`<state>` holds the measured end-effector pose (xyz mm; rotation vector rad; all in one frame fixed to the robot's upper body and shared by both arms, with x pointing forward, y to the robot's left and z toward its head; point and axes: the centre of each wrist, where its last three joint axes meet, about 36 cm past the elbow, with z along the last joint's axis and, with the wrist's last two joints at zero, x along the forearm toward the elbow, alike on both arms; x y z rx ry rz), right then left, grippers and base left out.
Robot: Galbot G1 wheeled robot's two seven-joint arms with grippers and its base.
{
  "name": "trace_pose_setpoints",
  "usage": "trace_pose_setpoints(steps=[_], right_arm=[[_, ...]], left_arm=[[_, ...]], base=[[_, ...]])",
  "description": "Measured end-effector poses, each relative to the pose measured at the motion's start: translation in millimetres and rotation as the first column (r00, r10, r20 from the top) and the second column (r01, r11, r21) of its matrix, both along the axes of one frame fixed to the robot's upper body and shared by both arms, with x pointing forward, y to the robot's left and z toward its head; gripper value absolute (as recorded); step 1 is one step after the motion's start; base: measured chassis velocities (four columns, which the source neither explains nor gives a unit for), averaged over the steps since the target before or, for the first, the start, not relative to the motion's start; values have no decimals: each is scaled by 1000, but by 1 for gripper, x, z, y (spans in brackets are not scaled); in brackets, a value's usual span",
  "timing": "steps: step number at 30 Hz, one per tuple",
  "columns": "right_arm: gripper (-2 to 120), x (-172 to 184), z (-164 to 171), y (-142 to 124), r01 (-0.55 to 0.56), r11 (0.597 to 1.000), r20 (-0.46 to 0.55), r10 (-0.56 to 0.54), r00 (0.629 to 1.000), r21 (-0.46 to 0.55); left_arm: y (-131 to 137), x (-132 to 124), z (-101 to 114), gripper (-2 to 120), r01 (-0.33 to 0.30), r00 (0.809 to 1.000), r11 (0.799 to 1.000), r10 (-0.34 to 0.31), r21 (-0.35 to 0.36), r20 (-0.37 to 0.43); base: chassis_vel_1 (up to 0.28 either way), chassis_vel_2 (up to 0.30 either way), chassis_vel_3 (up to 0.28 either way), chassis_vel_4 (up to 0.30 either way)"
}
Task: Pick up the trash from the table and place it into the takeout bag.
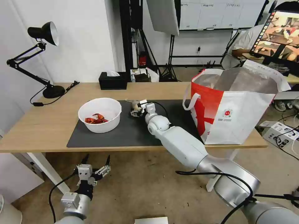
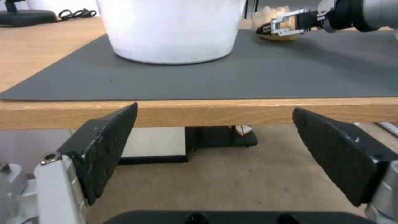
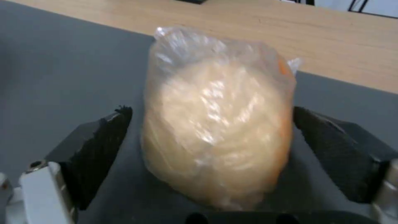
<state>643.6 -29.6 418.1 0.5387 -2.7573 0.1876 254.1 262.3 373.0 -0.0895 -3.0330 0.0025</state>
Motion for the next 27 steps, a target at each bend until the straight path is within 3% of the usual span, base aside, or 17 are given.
trace_pose_setpoints(steps=[9,15,17,21,24,27], right_arm=[[69,-2,-3,-5,19,1000,-11,-19,1000,2],[43,-7,1,-9,17,1000,-5,-17,1000,19],[39,-8,2,-9,14,1000,4,-14,1000,23],[27,-14,7,-12,13,999,40,-15,999,29],[13,-34,16,-22,35,999,139,-36,990,6],[8,-55,20,-26,59,998,205,-58,977,0]], left_arm=[[0,0,0,100,0,1000,1000,0,-1,0],[-1,0,1,100,3,1000,1000,-3,-2,3],[-1,0,1,100,3,1000,1000,-3,-2,3],[-1,0,2,100,4,1000,1000,-4,-2,5],[-2,-1,3,100,5,1000,1000,-5,-3,8],[-3,-1,3,100,3,1000,1000,-3,-6,8]], base=[[0,0,0,0],[0,0,0,0],[0,0,0,0],[0,0,0,0],[0,0,0,0],[0,0,0,0]])
